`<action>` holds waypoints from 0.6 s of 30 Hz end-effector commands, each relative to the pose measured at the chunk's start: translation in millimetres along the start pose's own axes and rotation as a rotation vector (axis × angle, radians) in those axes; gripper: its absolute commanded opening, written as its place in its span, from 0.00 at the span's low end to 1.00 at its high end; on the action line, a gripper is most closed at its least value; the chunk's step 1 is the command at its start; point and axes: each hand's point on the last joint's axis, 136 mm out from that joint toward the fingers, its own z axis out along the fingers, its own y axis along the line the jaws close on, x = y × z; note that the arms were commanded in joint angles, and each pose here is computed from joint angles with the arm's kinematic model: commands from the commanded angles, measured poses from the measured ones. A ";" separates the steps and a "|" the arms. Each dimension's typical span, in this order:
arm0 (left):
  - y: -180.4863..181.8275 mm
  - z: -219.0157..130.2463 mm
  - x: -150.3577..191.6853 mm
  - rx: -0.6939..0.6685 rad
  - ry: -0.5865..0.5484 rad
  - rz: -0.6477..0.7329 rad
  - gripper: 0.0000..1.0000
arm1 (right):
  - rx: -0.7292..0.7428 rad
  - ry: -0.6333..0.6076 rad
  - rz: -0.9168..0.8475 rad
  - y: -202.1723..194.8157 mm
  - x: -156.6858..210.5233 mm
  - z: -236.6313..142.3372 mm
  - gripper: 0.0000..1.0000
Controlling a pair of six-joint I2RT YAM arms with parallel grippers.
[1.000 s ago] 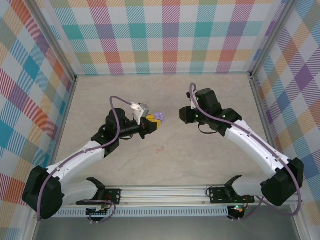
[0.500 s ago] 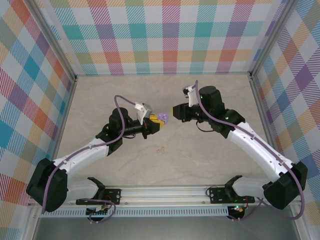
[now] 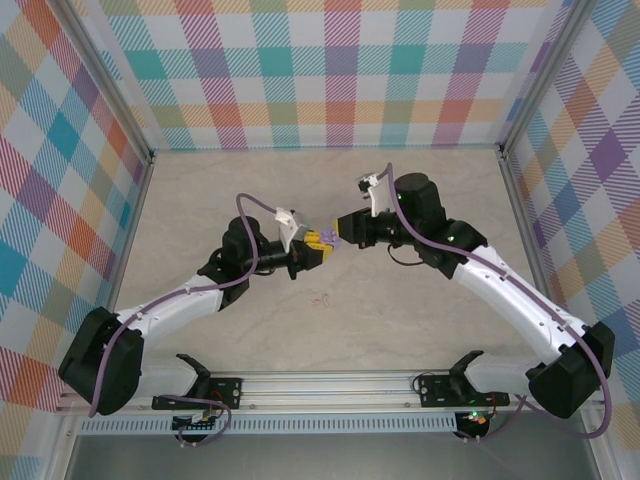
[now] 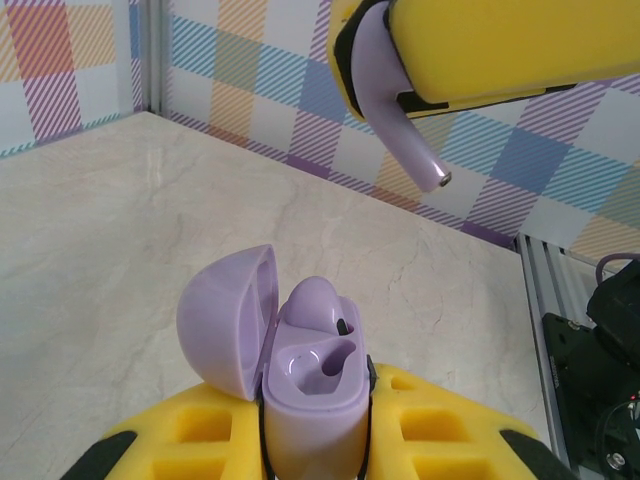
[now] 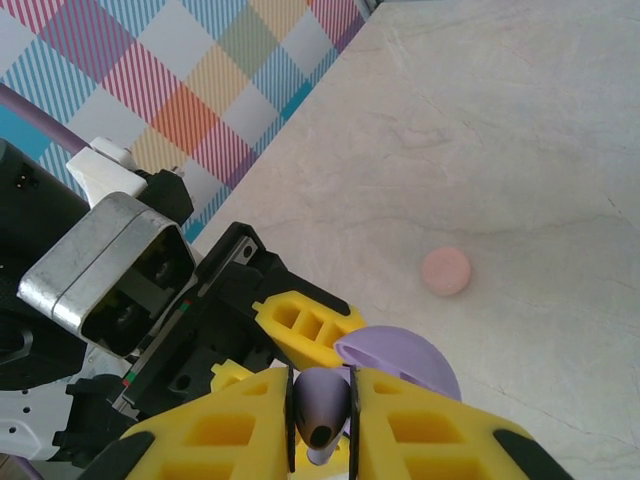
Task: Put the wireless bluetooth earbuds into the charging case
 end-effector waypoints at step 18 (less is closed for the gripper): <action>-27.6 12.6 -38.1 0.141 -0.104 -0.008 0.11 | -0.008 -0.029 -0.062 9.1 -10.9 -0.8 0.22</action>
